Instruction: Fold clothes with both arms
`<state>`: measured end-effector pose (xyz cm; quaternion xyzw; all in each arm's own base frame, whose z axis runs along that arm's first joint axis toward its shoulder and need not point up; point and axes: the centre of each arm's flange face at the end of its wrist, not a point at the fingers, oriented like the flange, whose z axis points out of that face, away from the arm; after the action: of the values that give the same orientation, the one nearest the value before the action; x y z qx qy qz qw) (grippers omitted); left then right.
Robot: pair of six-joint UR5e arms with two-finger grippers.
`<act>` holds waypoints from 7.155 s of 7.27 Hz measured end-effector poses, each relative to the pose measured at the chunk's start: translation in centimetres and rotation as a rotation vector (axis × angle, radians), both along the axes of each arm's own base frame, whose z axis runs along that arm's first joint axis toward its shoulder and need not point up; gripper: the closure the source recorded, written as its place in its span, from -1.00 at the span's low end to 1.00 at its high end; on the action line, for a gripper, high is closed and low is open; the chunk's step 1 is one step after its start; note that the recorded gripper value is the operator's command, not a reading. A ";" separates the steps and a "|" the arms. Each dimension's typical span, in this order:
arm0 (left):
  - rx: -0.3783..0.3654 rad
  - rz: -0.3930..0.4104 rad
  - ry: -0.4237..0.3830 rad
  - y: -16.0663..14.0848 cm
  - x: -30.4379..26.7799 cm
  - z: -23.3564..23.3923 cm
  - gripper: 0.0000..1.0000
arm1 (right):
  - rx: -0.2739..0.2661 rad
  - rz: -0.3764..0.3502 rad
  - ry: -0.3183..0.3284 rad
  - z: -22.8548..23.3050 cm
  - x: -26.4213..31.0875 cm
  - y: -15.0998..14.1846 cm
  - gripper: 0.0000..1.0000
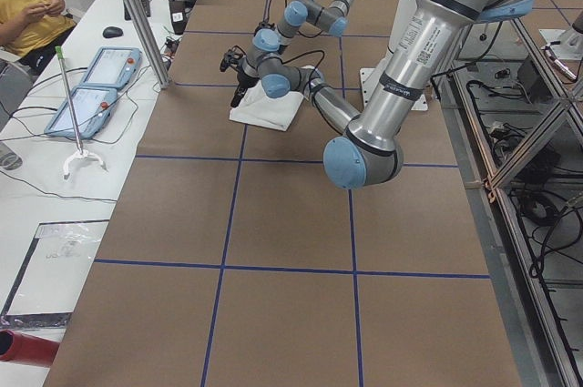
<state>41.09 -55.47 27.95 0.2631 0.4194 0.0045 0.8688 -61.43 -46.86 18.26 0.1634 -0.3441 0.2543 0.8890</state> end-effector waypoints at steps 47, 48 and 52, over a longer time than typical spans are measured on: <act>-0.231 0.212 -0.304 12.5 -52.3 36.9 -1.00 | -0.128 -0.793 0.092 44.9 67.5 8.0 -1.00; -0.275 0.218 -0.293 13.0 -52.2 37.3 -1.00 | -0.134 -0.792 0.089 45.1 67.5 8.2 -1.00; -0.341 0.178 -0.194 12.5 -51.3 36.0 -1.00 | -0.134 -0.791 0.091 45.2 67.6 8.3 -1.00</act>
<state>-10.19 -42.96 63.97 0.0725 0.3499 0.0354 0.9333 6.14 -38.58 63.41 -0.0290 -0.3234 -0.0931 0.9412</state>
